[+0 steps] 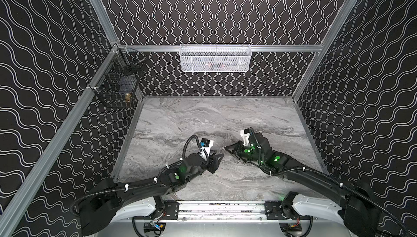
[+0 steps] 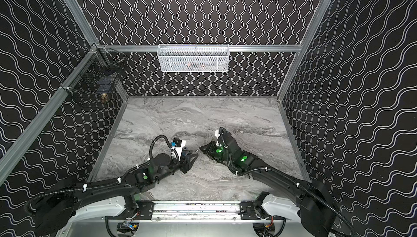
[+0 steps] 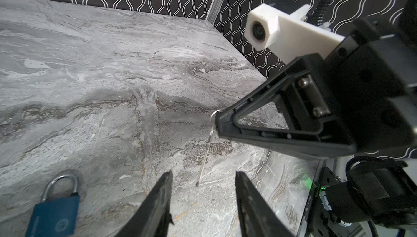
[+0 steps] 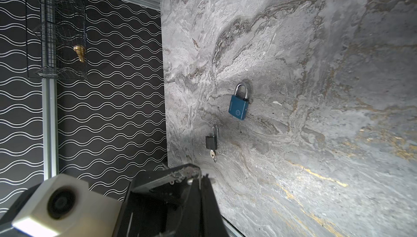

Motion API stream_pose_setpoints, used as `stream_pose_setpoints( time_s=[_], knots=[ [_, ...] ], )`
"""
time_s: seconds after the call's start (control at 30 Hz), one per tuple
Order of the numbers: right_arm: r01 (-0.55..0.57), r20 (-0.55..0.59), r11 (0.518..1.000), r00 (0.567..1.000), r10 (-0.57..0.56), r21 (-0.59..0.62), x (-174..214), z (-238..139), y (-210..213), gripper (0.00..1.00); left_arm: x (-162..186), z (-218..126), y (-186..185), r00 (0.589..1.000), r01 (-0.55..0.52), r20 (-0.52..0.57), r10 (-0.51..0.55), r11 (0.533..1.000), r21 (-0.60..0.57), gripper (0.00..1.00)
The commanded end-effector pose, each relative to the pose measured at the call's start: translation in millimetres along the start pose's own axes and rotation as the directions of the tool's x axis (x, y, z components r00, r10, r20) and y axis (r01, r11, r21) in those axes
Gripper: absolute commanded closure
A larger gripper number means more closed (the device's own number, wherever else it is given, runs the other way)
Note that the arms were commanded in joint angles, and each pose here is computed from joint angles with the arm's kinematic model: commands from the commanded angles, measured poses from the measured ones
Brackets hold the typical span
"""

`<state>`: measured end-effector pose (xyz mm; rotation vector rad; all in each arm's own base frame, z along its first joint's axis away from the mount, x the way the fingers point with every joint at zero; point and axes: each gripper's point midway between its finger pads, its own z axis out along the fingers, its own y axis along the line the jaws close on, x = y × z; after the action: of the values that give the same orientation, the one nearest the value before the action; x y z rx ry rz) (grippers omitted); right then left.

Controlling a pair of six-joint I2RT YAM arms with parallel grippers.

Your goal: Unlock with the key

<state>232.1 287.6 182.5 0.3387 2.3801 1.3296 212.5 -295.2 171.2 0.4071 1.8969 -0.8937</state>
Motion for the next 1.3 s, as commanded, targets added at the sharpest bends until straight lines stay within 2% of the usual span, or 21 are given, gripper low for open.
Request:
stream_pose_setpoints(
  time_s=[0.0,0.33,0.43,0.57,0.63,0.73,0.87,1.1,1.27],
  knots=[
    [0.0,0.015,1.0,1.0,0.001,-0.028,-2.8,-1.5,7.2,1.0,-17.7,1.9,-13.7,0.998,-0.02,0.065,0.016,0.998,0.056,0.6],
    [0.008,0.019,0.999,1.0,-0.007,-0.039,-3.4,-1.7,9.3,1.0,-11.4,7.5,-12.9,0.998,-0.011,0.055,0.008,0.998,0.061,0.75],
    [0.008,0.017,0.999,1.0,-0.008,-0.033,-3.5,-1.4,9.0,1.0,-13.5,7.4,-12.2,0.998,-0.016,0.061,0.013,0.998,0.054,0.84],
    [0.007,0.018,0.999,1.0,-0.006,-0.041,-3.7,-1.8,10.6,1.0,-11.2,9.3,-6.7,0.999,-0.017,0.047,0.016,1.0,0.02,0.85],
    [0.01,0.02,0.999,1.0,-0.009,-0.04,-4.3,-1.9,11.4,1.0,-9.6,10.1,-2.4,0.999,-0.012,0.036,0.013,1.0,-0.006,0.84],
    [0.011,0.017,0.999,1.0,-0.01,-0.046,-4.2,-2.3,13.4,1.0,-10.2,9.4,-1.2,0.999,-0.021,0.044,0.022,1.0,-0.011,0.74],
    [0.015,0.017,0.999,1.0,-0.014,-0.05,-5.0,-3.0,16.7,1.0,-8.9,8.6,4.8,0.997,-0.055,0.043,0.057,0.998,-0.041,0.7],
    [0.023,0.019,0.998,1.0,-0.021,-0.063,-5.4,-4.7,23.8,1.0,-5.9,9.8,-2.1,0.994,-0.1,0.052,0.099,0.995,0.01,0.69],
    [0.024,0.017,0.997,1.0,-0.022,-0.069,-5.2,-4.3,26.8,1.0,-7.2,14.0,-2.1,0.992,-0.114,0.061,0.113,0.993,0.012,0.73]
  ],
)
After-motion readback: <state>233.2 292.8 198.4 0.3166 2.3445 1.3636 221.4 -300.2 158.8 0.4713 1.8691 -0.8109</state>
